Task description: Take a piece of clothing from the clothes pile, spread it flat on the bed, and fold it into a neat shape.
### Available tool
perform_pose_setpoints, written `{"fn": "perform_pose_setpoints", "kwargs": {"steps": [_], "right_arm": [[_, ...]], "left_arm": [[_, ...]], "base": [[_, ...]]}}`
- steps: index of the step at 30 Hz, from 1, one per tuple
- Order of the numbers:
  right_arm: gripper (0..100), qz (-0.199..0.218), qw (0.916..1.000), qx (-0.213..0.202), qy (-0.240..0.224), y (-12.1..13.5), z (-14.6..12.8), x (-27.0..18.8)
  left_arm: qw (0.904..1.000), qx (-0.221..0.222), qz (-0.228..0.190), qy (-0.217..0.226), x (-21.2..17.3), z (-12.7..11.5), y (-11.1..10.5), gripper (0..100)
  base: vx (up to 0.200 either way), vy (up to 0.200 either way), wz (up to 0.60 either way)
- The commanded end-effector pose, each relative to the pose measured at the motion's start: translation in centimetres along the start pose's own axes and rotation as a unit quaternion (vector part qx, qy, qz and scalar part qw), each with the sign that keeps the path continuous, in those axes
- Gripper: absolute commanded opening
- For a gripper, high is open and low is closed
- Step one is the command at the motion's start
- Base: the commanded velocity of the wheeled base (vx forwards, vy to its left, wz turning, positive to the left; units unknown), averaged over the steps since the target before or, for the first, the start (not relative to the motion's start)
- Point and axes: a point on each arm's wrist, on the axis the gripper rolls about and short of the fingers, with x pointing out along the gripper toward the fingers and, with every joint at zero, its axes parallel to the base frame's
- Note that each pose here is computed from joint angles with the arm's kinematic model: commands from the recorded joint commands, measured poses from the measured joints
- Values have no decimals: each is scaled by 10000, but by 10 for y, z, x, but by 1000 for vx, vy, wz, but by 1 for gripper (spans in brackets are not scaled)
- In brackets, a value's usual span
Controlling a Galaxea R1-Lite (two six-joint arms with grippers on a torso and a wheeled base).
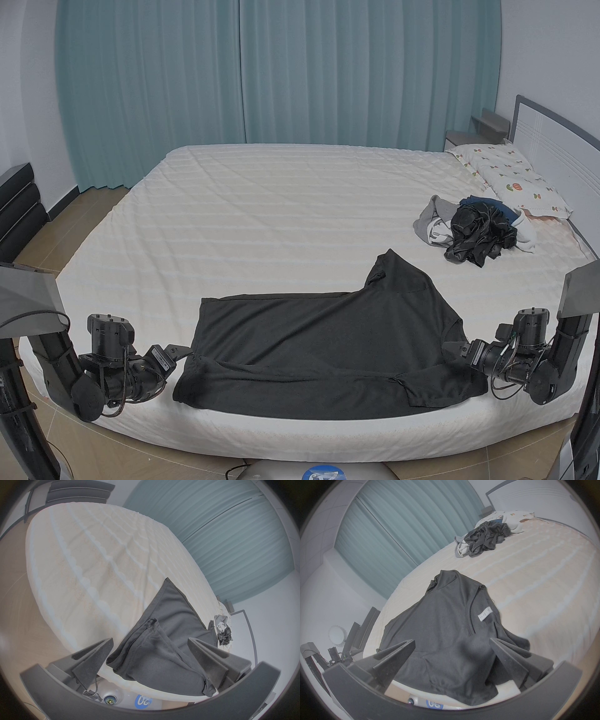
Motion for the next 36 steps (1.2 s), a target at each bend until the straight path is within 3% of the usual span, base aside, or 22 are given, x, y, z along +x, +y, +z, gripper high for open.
{"fn": "perform_pose_setpoints", "kwargs": {"steps": [1, 6, 25, 26, 36], "right_arm": [[100, 50, 9999, 114, 40, -13, 2, 9], [100, 224, 9994, 231, 85, -23, 7, 5], [100, 166, 9992, 249, 257, -34, -1, 17], [0, 166, 9992, 242, 257, -35, -1, 17], [0, 118, 9994, 276, 182, -39, 2, 17]], "left_arm": [[10000, -17, 52, 34, 3, -1, 3, 100], [10000, -53, 59, -5, 2, 1, 4, 100], [9998, -62, 135, 94, 6, -1, 8, 100], [9998, -62, 135, 94, 6, -1, 8, 100], [9998, -62, 140, 88, 6, -1, 8, 100]], "base": [[0, 0, 0], [0, 0, 0], [0, 0, 0], [0, 0, 0], [0, 0, 0]]}}
